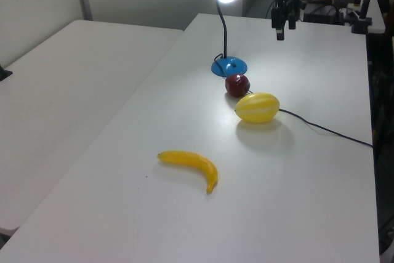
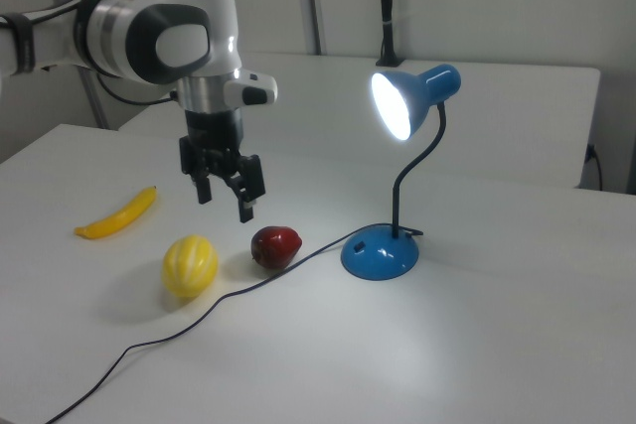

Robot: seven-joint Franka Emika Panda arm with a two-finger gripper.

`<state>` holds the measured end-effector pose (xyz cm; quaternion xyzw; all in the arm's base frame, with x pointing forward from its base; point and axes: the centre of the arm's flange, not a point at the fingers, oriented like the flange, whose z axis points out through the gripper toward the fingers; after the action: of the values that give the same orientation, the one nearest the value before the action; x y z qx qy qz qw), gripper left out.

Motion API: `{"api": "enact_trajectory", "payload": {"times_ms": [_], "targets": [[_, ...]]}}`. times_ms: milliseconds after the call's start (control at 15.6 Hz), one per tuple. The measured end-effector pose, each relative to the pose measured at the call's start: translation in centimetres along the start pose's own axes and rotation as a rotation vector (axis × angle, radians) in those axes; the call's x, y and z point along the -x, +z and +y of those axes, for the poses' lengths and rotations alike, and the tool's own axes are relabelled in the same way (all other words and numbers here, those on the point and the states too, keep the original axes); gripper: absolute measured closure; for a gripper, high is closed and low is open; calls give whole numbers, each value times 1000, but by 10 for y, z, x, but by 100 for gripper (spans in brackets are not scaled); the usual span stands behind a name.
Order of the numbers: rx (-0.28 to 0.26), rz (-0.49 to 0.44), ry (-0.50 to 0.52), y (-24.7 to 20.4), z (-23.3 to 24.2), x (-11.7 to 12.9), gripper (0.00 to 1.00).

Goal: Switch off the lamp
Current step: 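Move the gripper over the round blue lamp base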

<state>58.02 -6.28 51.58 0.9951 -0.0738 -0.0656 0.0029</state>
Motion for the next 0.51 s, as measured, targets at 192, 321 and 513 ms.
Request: {"api": "enact_trajectory", "payload": {"times_ms": [192,321,513], "targets": [[-4,26,25,11,15,-13,22],[-7,58,54,22,19,-26,46],[-14,117,143,39,23,-47,76]]}}
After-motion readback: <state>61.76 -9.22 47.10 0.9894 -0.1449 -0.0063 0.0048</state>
